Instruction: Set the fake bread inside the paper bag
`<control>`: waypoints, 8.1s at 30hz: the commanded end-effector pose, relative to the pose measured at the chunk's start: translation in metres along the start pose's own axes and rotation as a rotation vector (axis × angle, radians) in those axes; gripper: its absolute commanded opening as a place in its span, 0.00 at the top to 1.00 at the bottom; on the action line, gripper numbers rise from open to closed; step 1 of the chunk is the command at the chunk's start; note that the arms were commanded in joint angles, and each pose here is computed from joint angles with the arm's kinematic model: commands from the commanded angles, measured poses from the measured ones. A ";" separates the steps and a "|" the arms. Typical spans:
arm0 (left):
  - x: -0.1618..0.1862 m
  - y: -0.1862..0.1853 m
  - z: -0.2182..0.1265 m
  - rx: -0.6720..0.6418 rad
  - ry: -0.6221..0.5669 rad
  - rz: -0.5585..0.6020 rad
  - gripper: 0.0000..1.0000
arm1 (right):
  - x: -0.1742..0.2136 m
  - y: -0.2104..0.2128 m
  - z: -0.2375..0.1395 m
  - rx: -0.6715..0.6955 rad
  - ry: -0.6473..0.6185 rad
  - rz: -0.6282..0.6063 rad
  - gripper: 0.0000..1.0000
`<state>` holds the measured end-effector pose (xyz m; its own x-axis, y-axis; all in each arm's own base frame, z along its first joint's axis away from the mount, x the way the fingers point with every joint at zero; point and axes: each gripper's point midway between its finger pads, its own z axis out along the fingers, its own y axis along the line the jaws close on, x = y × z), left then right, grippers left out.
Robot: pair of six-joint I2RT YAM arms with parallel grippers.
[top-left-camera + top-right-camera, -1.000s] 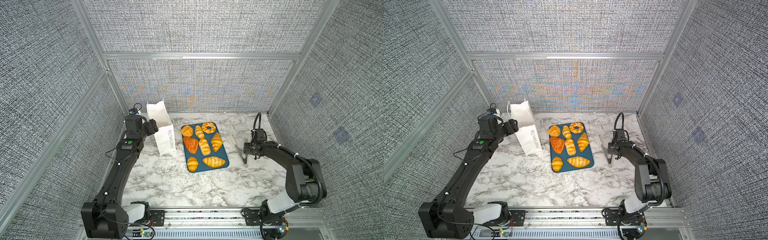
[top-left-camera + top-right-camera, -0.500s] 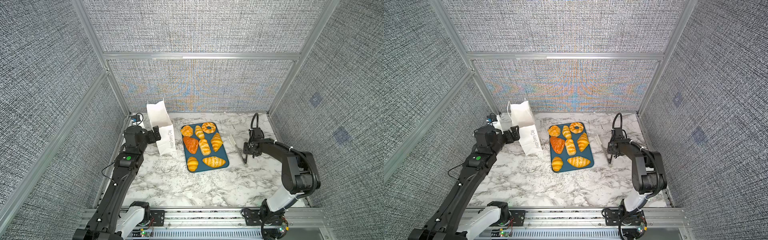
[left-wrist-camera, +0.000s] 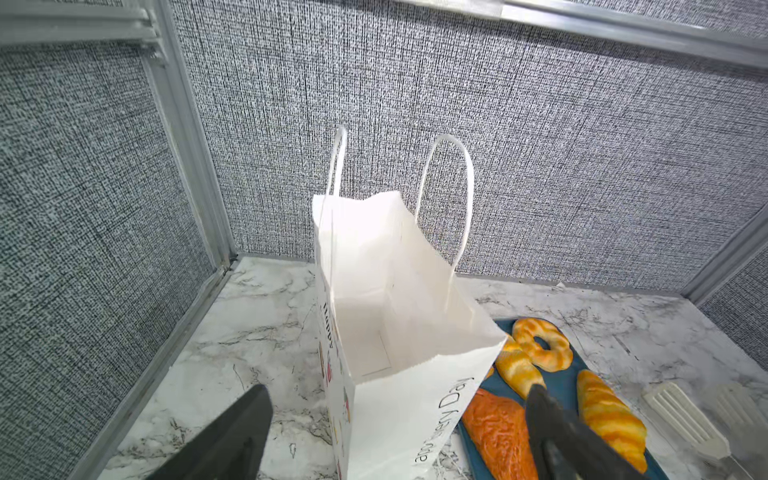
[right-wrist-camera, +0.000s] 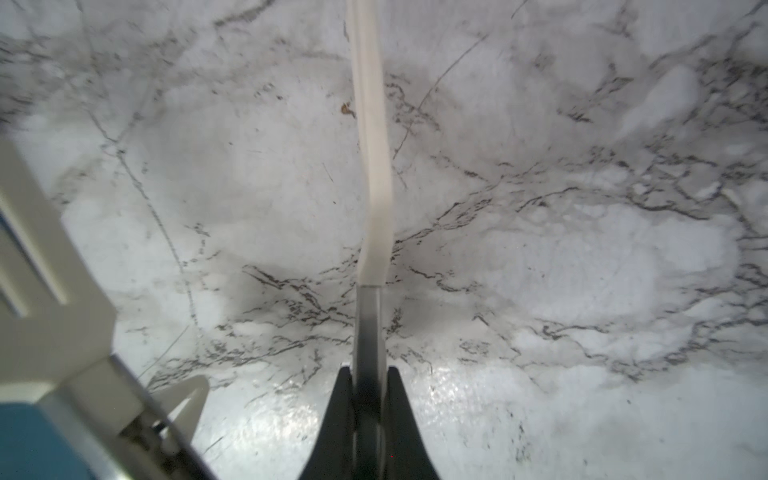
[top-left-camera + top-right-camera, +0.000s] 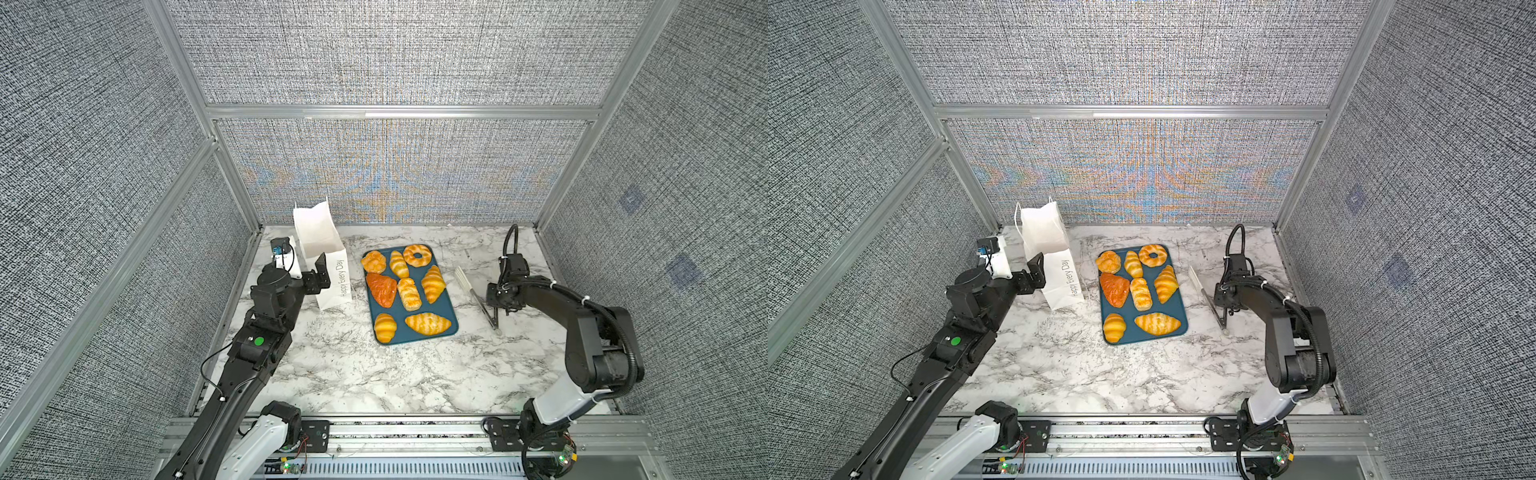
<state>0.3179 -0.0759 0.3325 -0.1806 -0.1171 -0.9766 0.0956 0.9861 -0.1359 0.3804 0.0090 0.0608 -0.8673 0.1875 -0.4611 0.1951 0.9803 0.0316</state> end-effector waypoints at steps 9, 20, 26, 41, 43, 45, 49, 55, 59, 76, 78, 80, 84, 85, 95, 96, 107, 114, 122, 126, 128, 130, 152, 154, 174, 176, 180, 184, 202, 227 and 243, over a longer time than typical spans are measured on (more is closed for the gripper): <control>-0.032 -0.081 -0.019 0.202 -0.106 0.142 0.04 | -0.036 0.034 -0.076 -0.234 -0.175 0.009 0.94; 0.015 -0.209 0.002 0.624 -0.023 0.178 0.01 | -0.047 0.086 -0.113 -0.553 -0.226 0.019 0.94; 0.037 -0.249 0.028 0.742 0.098 0.145 0.01 | -0.050 0.113 -0.124 -0.670 -0.234 0.001 0.95; 0.053 -0.287 0.056 1.124 0.213 -0.020 0.04 | -0.052 0.156 -0.145 -0.954 -0.163 -0.076 0.94; 0.056 -0.292 0.058 1.170 0.230 -0.019 0.06 | -0.051 0.162 -0.149 -0.998 -0.142 -0.086 0.94; 0.056 -0.297 0.057 1.224 0.233 -0.025 0.07 | -0.051 0.164 -0.150 -1.013 -0.134 -0.090 0.94; 0.064 -0.304 0.069 1.248 0.259 -0.043 0.09 | -0.054 0.168 -0.153 -1.035 -0.126 -0.095 0.94; 0.062 -0.315 0.070 1.335 0.256 -0.077 0.16 | -0.055 0.173 -0.156 -1.065 -0.109 -0.101 0.93; 0.060 -0.317 0.068 1.360 0.245 -0.076 0.23 | -0.051 0.177 -0.155 -1.077 -0.091 -0.106 0.93; 0.057 -0.322 0.068 1.402 0.239 -0.079 0.44 | -0.054 0.187 -0.167 -1.136 -0.089 -0.112 0.90; 0.057 -0.322 0.067 1.409 0.238 -0.080 0.47 | -0.054 0.188 -0.167 -1.142 -0.089 -0.112 0.90; 0.057 -0.322 0.068 1.408 0.235 -0.080 0.51 | -0.053 0.190 -0.167 -1.145 -0.084 -0.115 0.89; 0.059 -0.322 0.069 1.405 0.241 -0.081 0.58 | -0.053 0.190 -0.167 -1.146 -0.086 -0.115 0.89; 0.059 -0.322 0.069 1.405 0.240 -0.081 0.61 | -0.053 0.190 -0.168 -1.147 -0.087 -0.114 0.89; 0.055 -0.323 0.068 1.414 0.226 -0.089 0.80 | -0.056 0.190 -0.172 -1.155 -0.103 -0.112 0.88; 0.055 -0.323 0.068 1.411 0.223 -0.092 0.83 | -0.056 0.191 -0.173 -1.158 -0.106 -0.114 0.88; 0.035 -0.322 0.069 1.457 0.170 -0.131 0.92 | -0.057 0.186 -0.180 -1.134 -0.156 -0.155 0.58; 0.024 -0.323 0.067 1.498 0.148 -0.131 0.92 | -0.060 0.166 -0.195 -1.096 -0.256 -0.180 0.18; 0.015 -0.324 0.066 1.527 0.134 -0.129 0.92 | -0.054 0.152 -0.232 -1.188 -0.386 -0.189 0.01; 0.011 -0.326 0.065 1.540 0.130 -0.138 0.92 | -0.048 0.154 -0.238 -1.217 -0.381 -0.192 0.01; 0.011 -0.326 0.064 1.545 0.132 -0.142 0.92 | -0.044 0.156 -0.239 -1.237 -0.380 -0.183 0.01; 0.009 -0.327 0.062 1.555 0.124 -0.149 0.92 | -0.041 0.160 -0.236 -1.242 -0.368 -0.183 0.01; 0.011 -0.342 0.036 1.623 0.109 -0.136 0.92 | -0.060 0.203 -0.230 -1.317 -0.328 -0.187 0.06; 0.011 -0.342 0.035 1.626 0.109 -0.136 0.92 | -0.060 0.203 -0.229 -1.317 -0.326 -0.186 0.08; 0.012 -0.343 0.037 1.636 0.102 -0.144 0.92 | -0.052 0.203 -0.230 -1.310 -0.295 -0.204 0.31; 0.011 -0.343 0.037 1.636 0.101 -0.150 0.90 | -0.051 0.203 -0.230 -1.307 -0.293 -0.206 0.33; 0.011 -0.341 0.039 1.620 0.101 -0.164 0.75 | -0.049 0.200 -0.228 -1.286 -0.288 -0.207 0.37; 0.010 -0.334 0.040 1.610 0.089 -0.197 0.52 | -0.049 0.196 -0.228 -1.268 -0.291 -0.212 0.39; 0.057 -0.303 0.094 1.250 0.291 -0.167 0.30 | -0.042 0.110 -0.155 -0.682 -0.210 -0.187 0.38; 0.112 -0.244 0.107 0.792 0.484 0.110 0.27 | 0.011 0.079 -0.088 -0.086 0.090 -0.511 0.30; 0.068 -0.224 0.092 0.633 0.483 0.082 0.24 | 0.065 0.091 -0.102 -0.035 0.196 -0.986 0.29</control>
<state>0.3733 -0.3242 0.2736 -0.5082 0.1722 -0.8439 0.6817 0.6792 -0.2719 0.3025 0.1218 0.1210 -0.7296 -0.6523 -0.2054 -0.6151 0.7572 -0.2198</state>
